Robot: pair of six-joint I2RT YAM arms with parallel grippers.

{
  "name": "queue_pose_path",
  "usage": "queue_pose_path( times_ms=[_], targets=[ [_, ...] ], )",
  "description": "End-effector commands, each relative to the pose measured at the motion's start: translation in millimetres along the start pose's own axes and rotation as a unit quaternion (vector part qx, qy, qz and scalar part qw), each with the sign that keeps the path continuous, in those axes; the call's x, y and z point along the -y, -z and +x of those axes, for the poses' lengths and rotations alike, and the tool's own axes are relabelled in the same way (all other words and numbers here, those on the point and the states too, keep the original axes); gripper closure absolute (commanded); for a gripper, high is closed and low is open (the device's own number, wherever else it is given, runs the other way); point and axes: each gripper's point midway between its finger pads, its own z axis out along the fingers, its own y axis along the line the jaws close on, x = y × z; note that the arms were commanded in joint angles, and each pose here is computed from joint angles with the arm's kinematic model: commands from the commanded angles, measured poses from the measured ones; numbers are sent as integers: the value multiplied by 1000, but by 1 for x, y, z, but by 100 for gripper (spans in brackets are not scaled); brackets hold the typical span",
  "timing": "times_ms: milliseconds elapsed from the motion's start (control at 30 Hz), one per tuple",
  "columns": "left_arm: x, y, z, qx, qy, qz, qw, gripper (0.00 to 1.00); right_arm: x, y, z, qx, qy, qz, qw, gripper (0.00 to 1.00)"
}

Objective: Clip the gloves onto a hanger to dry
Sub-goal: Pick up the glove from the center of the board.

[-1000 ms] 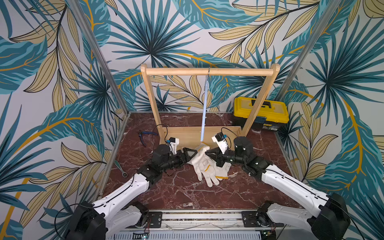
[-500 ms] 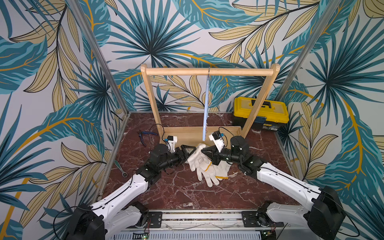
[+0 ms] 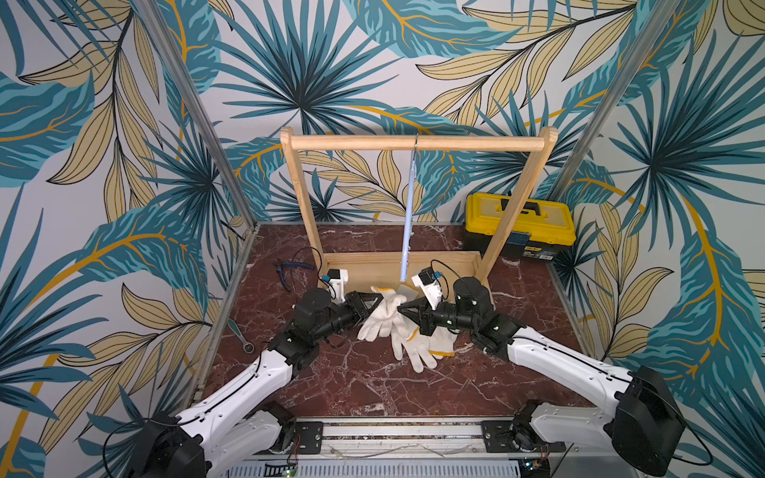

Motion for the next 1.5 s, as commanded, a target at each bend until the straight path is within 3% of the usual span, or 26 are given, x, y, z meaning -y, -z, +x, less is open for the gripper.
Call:
queue_pose_path(
  times_ms=[0,167,300,367,500,733,1033,1467],
  targets=[
    [4,4,0,4,-74,13,997,89,-1,0,9,-7,-15,-1,1000,100],
    [14,8,3,-1,-171,29,985,100,-2,3,17,-27,-31,-1,999,97],
    [33,14,14,-26,-259,70,963,100,-5,10,29,-65,-51,2,997,61],
    [43,19,25,-47,-300,99,948,100,-9,16,31,-70,-52,-3,996,52],
    [64,32,42,-77,-358,156,917,100,-23,32,24,-61,-41,-29,997,38],
    [98,59,63,-107,-410,236,875,100,-46,50,3,-32,-34,-106,993,22],
    [120,82,70,-101,-440,277,848,100,-60,53,-26,21,-52,-194,979,21],
    [124,85,71,-97,-451,283,841,100,-75,54,-44,43,-64,-252,965,31]
  ],
)
